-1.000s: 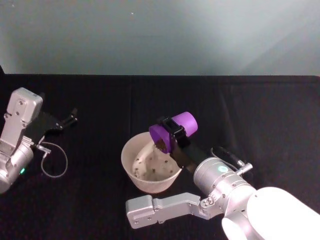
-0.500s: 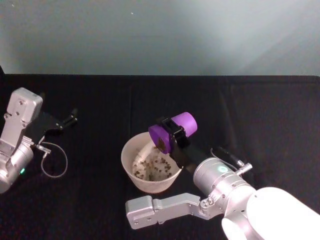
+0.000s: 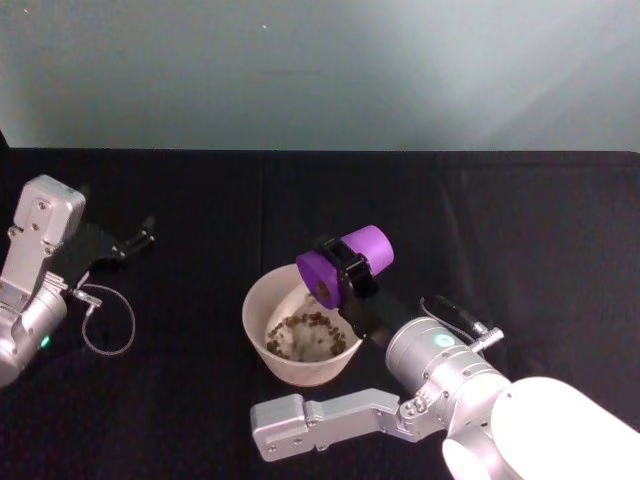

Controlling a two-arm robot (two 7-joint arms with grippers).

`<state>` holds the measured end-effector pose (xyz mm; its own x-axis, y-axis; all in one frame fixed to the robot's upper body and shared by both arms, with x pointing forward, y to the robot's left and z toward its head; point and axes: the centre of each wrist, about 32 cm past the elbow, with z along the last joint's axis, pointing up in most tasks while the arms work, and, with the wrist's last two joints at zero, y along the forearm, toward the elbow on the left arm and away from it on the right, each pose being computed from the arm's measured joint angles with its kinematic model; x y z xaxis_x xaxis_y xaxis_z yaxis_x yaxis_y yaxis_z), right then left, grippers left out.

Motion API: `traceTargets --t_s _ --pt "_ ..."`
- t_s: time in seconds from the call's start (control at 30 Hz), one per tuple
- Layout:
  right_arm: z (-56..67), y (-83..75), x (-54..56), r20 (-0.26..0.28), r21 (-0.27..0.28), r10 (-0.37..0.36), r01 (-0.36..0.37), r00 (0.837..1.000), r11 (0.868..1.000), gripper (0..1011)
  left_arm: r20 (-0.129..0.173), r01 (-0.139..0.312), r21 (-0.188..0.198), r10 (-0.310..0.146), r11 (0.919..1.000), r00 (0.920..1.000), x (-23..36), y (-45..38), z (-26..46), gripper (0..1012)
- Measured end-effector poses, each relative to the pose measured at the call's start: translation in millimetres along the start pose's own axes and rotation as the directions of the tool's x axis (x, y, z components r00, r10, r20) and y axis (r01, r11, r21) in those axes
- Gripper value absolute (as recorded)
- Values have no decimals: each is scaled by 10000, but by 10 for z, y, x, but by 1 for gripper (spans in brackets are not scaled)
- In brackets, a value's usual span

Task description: Pick up the cup and pour the mung beans from the cup into the bowl.

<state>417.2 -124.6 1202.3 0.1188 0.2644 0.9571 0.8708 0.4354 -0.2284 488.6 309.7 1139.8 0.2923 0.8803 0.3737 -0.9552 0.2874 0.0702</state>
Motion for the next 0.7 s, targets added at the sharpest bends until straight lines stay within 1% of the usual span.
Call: traceTargets --t_s 0.7 --pt "18 1 19 212 13 -48 48 9998 10000 735 0 0 0 0 10000 10000 0 0 0 1000"
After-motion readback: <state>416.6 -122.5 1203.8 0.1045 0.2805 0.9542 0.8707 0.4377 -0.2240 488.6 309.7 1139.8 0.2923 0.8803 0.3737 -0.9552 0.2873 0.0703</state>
